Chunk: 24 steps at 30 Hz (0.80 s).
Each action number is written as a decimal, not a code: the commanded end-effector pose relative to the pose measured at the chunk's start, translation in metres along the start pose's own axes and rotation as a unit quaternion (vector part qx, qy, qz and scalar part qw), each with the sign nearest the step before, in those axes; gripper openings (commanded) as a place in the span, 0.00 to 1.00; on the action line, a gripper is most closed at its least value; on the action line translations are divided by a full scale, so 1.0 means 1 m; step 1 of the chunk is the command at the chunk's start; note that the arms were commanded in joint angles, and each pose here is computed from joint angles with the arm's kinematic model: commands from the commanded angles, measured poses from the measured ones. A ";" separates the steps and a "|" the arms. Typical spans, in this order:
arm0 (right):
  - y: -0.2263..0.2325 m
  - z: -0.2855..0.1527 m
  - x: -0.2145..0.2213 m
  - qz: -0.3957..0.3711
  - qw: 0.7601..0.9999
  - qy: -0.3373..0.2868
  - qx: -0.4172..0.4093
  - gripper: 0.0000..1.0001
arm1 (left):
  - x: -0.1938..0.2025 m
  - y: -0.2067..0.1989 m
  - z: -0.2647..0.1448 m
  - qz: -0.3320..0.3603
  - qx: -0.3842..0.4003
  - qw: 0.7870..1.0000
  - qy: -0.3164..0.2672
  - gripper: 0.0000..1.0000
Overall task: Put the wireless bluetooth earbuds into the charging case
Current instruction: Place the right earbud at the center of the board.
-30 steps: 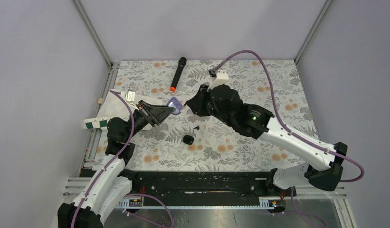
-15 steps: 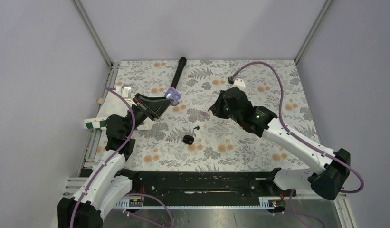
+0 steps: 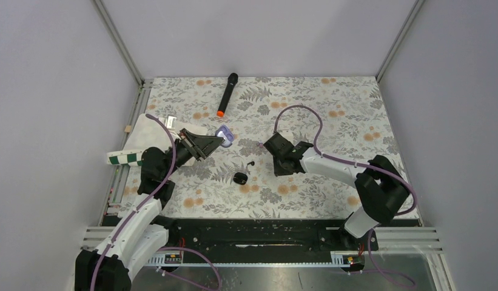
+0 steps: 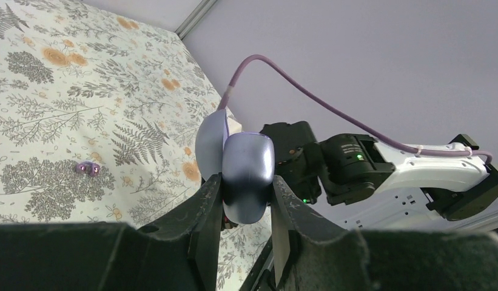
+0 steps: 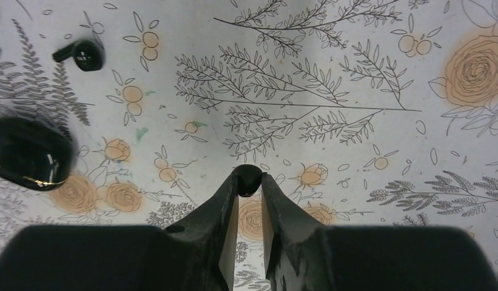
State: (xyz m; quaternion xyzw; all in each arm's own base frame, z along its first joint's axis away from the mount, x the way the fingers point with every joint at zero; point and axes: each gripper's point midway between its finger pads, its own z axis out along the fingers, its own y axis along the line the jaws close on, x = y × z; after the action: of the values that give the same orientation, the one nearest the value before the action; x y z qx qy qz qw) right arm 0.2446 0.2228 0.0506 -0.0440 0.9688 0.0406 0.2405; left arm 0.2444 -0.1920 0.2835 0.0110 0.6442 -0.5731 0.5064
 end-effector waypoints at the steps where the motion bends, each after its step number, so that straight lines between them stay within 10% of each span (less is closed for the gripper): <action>1: 0.005 0.015 -0.002 -0.016 1.000 -0.006 -0.013 0.05 | -0.004 -0.010 -0.006 0.014 0.013 1.000 -0.015 0.00; 12: 0.013 0.011 -0.014 -0.011 0.999 -0.019 -0.034 0.62 | -0.006 -0.012 -0.007 0.019 0.013 1.000 -0.018 0.00; 20: 0.034 -0.069 -0.076 0.017 0.983 -0.132 -0.123 0.59 | -0.007 -0.021 -0.005 0.040 0.032 0.999 -0.005 0.00; 24: 0.075 -0.149 -0.122 0.033 0.912 -0.277 -0.301 0.58 | -0.006 -0.030 -0.005 0.047 0.055 0.997 0.005 0.00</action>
State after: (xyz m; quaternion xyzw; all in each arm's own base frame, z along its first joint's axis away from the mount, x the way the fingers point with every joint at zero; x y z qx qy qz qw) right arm 0.2657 0.2546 0.1342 -0.0552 0.9204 0.1761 0.3448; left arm 0.2344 -0.1915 0.2819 0.0240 0.6429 -0.5727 0.5080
